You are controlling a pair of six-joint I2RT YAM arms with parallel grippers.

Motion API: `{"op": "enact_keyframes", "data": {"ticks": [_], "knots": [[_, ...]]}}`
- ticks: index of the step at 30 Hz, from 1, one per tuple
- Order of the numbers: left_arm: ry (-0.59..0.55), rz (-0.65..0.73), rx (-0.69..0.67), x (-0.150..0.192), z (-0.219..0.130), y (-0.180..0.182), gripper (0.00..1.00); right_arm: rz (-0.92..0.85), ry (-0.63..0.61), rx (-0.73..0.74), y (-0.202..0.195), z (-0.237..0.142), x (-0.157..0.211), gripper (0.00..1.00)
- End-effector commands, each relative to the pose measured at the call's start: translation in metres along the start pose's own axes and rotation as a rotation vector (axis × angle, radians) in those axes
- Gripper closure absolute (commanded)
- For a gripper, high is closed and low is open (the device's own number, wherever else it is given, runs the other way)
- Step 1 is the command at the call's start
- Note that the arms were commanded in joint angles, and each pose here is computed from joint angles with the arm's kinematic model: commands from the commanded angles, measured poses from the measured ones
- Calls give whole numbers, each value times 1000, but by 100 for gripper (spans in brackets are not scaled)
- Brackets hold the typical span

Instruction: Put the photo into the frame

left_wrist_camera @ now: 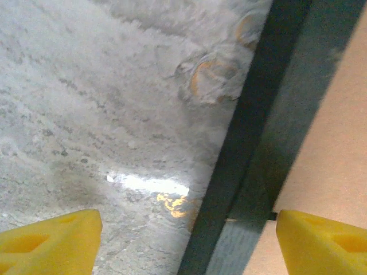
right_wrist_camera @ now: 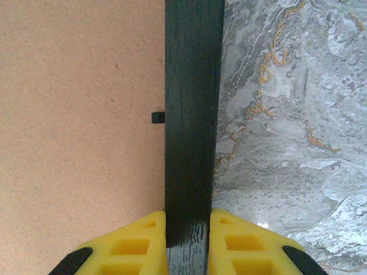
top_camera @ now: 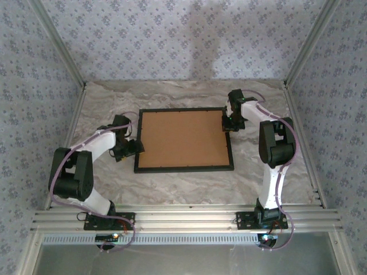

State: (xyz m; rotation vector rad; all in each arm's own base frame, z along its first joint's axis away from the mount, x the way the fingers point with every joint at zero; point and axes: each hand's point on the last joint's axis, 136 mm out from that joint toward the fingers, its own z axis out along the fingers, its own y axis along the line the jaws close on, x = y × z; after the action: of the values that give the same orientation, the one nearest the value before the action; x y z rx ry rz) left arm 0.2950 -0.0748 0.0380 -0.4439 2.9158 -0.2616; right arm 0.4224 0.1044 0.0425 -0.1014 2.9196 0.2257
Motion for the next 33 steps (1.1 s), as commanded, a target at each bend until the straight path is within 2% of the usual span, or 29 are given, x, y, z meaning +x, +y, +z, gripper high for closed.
{"op": "enact_keyframes", "data": {"ticks": [1,12,14,17,19,21,24,27,29,33], "knots": [[-77,-19,95,-15,-17,-18,17,-33,12,-27,4,-1,-6,81],[-1,-63,213,10,4,-35,16,-94,-117,-94,31,3,-73,75],[8,-69,231,16,4,-40,16,-48,-181,-125,42,0,-99,71],[49,-79,303,30,3,-60,16,-21,-254,-145,53,-14,-132,58],[70,-69,332,39,1,-73,16,-10,-293,-133,55,-29,-146,55],[56,-64,349,41,-7,-79,16,-6,-338,-97,54,-49,-152,47],[-25,-62,361,23,-26,-81,13,-9,-356,-51,51,-71,-144,38],[-166,-62,340,-16,-49,-73,7,-28,-353,25,45,-88,-122,34],[-260,-68,352,-51,-63,-70,1,-50,-334,74,43,-94,-96,33],[-382,-37,345,-116,-75,-72,1,-62,-276,173,42,-95,-34,33]]}}
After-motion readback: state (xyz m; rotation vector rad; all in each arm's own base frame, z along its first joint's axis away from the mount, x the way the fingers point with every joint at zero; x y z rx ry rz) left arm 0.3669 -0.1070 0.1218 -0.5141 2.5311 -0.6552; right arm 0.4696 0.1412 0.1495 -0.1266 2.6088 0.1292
